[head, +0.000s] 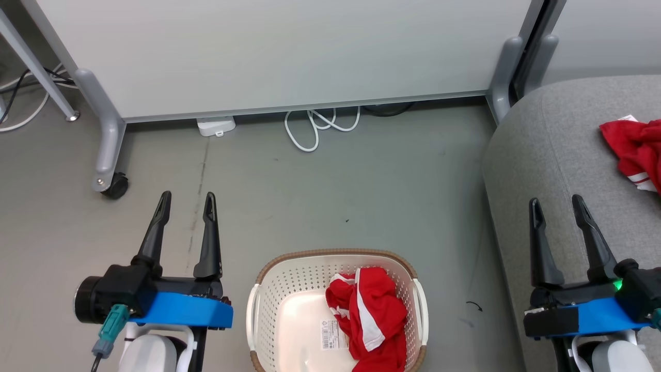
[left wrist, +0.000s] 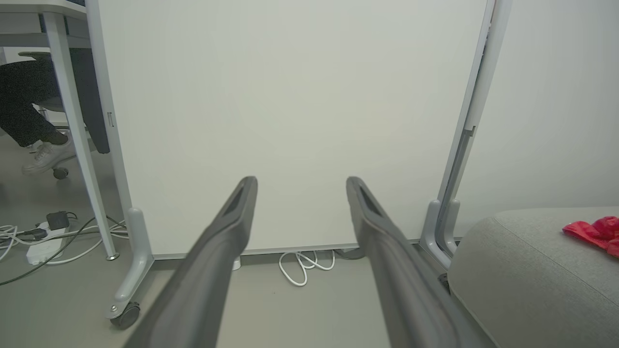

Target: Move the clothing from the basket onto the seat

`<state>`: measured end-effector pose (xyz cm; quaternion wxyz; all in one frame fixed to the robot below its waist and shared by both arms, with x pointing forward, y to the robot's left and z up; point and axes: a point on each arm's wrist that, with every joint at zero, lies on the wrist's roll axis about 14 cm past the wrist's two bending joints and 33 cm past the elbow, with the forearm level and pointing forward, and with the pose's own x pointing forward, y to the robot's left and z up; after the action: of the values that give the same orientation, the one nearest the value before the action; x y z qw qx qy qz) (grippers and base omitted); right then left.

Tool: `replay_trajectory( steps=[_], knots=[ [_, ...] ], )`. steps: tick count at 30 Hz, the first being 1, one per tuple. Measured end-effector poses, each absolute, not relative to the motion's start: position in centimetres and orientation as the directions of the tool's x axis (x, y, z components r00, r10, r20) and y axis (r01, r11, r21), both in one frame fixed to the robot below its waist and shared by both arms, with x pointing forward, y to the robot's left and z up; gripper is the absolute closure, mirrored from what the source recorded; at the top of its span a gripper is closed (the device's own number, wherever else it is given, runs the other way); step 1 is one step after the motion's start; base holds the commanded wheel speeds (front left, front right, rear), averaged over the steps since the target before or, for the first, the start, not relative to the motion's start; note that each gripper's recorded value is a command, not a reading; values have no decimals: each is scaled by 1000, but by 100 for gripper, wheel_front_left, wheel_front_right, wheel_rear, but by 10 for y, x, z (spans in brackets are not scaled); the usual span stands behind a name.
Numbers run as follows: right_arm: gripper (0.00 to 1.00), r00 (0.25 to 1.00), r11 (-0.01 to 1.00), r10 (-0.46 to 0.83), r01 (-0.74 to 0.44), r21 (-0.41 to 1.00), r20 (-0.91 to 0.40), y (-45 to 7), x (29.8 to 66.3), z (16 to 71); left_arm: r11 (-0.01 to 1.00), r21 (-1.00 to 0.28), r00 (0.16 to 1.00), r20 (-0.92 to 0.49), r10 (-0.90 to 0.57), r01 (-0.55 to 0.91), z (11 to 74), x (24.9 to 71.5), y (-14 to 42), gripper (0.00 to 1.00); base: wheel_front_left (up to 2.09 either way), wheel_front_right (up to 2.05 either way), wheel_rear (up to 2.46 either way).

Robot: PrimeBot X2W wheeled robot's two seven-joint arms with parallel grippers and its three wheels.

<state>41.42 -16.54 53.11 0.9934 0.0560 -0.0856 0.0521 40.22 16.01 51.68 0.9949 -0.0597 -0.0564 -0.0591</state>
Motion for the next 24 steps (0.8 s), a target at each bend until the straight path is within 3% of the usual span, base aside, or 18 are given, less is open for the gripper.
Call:
replay_trajectory(
  steps=[4, 12, 24],
  knots=[
    [0, 981, 988, 91, -110, 105, 169, -166, 416, 528, 984, -109, 986, 104, -133, 144, 512, 408, 154, 0, 0, 0, 0],
    [0, 975, 989, 100, -120, 88, 198, -164, 431, 536, 943, -105, 949, 39, -313, 315, 491, 434, 96, 0, 0, 0, 0],
    [0, 977, 994, 90, -101, 46, 196, -173, 474, 522, 838, -169, 793, -272, -545, 519, 378, 457, 23, 0, 0, 0, 0]
  ],
)
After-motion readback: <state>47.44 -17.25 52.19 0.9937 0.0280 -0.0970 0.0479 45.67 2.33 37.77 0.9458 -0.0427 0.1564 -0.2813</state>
